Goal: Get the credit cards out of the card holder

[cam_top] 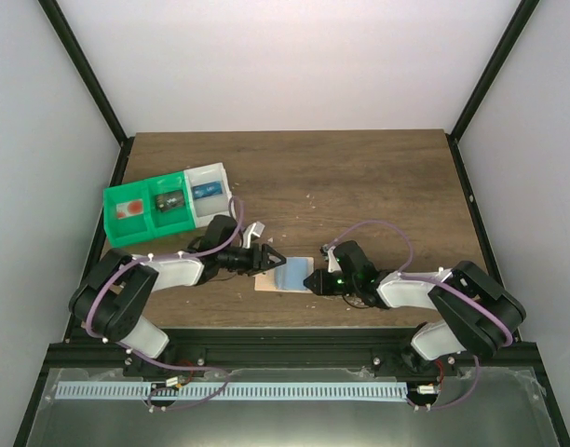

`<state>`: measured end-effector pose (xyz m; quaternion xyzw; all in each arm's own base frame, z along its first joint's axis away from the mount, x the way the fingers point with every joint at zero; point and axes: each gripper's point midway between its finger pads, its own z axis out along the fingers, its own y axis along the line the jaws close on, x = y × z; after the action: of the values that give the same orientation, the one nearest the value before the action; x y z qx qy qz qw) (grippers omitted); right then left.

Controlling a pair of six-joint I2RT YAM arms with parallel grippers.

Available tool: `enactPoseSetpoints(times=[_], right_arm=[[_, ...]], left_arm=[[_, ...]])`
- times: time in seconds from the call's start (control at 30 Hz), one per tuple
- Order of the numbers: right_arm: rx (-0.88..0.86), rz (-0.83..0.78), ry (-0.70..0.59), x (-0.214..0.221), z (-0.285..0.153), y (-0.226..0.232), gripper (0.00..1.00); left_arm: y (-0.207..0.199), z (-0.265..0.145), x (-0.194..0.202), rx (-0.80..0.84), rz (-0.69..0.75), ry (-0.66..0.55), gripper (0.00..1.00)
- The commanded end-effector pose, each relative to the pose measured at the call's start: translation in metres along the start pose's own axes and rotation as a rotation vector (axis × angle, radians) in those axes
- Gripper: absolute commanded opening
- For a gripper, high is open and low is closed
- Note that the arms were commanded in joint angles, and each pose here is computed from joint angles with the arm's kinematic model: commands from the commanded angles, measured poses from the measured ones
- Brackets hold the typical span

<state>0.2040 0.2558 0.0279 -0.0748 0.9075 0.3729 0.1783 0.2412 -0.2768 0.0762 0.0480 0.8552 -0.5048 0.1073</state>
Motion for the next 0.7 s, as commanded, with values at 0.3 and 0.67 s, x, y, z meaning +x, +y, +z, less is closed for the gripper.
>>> enactPoseSetpoints(times=[0.3,0.67], right_arm=[[0.02,-0.007,-0.026,-0.003,0.0,-0.002,0.19],[0.034,-0.004,-0.039,-0.006,-0.002,-0.003,0.2]], left_arm=[[-0.031,0.013,-0.005,0.081,0.035,0.026,0.61],[-0.031,0.019,-0.002,0.098,0.027,0.043,0.61]])
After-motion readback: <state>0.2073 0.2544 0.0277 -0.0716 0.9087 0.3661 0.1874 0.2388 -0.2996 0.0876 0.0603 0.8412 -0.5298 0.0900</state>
